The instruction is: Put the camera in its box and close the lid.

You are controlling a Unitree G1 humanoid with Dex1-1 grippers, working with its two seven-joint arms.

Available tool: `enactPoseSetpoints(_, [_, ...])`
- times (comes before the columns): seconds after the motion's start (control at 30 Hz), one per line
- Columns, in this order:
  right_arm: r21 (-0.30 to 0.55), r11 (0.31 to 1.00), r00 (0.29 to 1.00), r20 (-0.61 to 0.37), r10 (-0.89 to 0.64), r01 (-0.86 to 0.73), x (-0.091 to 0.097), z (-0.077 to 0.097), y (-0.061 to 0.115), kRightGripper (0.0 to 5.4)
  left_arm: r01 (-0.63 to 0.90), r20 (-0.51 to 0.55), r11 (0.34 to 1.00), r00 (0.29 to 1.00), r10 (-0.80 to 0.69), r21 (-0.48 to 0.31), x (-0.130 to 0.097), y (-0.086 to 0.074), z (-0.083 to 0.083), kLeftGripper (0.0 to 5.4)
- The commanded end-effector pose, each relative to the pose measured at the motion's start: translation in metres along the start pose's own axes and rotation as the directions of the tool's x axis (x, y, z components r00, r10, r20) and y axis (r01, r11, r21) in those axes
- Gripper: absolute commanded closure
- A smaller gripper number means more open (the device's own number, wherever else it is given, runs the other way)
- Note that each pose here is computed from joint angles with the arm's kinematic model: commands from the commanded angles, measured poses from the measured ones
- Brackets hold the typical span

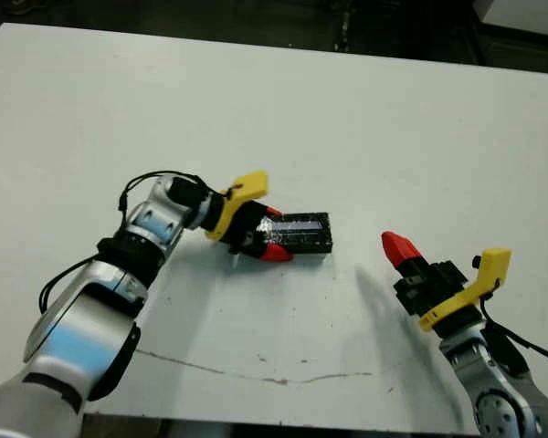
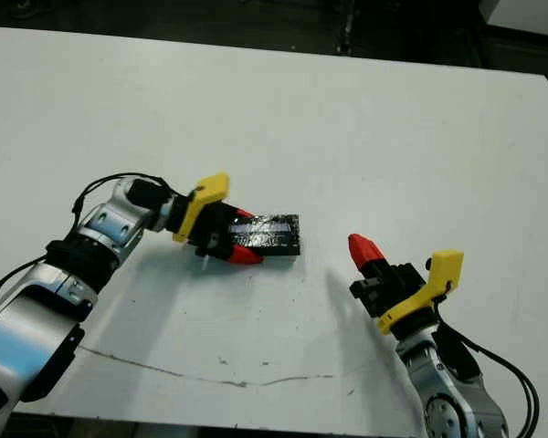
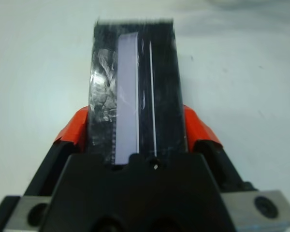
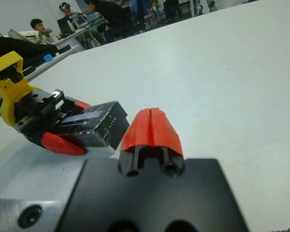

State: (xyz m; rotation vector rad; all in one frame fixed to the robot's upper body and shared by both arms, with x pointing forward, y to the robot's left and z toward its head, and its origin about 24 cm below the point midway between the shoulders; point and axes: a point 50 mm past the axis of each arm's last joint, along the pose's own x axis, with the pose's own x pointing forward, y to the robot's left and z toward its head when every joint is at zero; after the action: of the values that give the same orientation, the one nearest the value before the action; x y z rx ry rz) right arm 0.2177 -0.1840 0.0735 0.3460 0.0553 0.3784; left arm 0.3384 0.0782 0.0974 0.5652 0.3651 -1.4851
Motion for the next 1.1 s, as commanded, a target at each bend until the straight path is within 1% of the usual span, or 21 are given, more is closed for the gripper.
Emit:
enactPoseSetpoints(0.03, [-0.002, 1.000, 1.000, -0.011, -0.020, 0.020, -0.003, -0.001, -0.003, 5.40, 0.087, -0.067, 0.996, 0.994, -0.088, -0.004, 0.030, -0.026, -0.017, 1.43])
enactPoseSetpoints(0.17, [-0.007, 1.000, 1.000, -0.006, -0.013, 0.013, -0.003, -0.001, -0.003, 5.40, 0.069, -0.073, 0.997, 0.995, -0.068, 0.018, 0.026, -0.026, -0.018, 0.93])
enactPoseSetpoints(0.43, [-0.014, 1.000, 1.000, -0.008, -0.014, 0.014, -0.003, 0.000, -0.003, 5.40, 0.036, -0.037, 0.999, 0.999, -0.037, -0.037, 0.014, -0.021, -0.016, 0.01])
enactPoseSetpoints(0.5, [-0.014, 1.000, 1.000, -0.006, -0.013, 0.013, -0.003, 0.000, -0.003, 5.40, 0.012, -0.031, 0.999, 0.999, -0.014, -0.044, 0.008, -0.019, -0.018, 0.01])
enactPoseSetpoints(0.67, [-0.011, 1.000, 1.000, -0.004, -0.006, 0.006, -0.003, 0.001, -0.003, 5.40, -0.019, -0.010, 0.999, 1.000, 0.019, -0.026, -0.009, -0.015, -0.020, 0.01])
enactPoseSetpoints(0.73, [-0.009, 1.000, 1.000, -0.002, -0.003, 0.003, -0.003, 0.001, -0.003, 5.40, -0.038, 0.003, 0.997, 0.999, 0.039, -0.060, -0.019, -0.014, -0.023, 0.01])
enactPoseSetpoints(0.8, [-0.023, 1.000, 1.000, -0.006, -0.011, 0.011, -0.003, 0.002, -0.003, 5.40, -0.066, 0.022, 0.996, 0.997, 0.068, -0.060, -0.030, -0.013, -0.026, 0.01])
enactPoseSetpoints(0.87, [-0.030, 0.999, 1.000, -0.012, -0.012, 0.012, -0.003, 0.002, -0.003, 5.40, -0.091, 0.015, 0.993, 0.996, 0.092, -0.072, -0.040, -0.012, -0.031, 0.01])
enactPoseSetpoints(1.0, [-0.019, 1.000, 1.000, -0.010, -0.007, 0.007, -0.002, 0.002, -0.003, 5.40, -0.119, 0.011, 0.983, 0.993, 0.122, -0.141, -0.060, -0.015, -0.041, 0.01])
enactPoseSetpoints(1.1, [-0.026, 1.000, 1.000, -0.010, -0.006, 0.005, -0.002, 0.003, -0.003, 5.40, -0.159, -0.007, 0.975, 0.987, 0.160, -0.156, -0.079, -0.018, -0.049, 0.01])
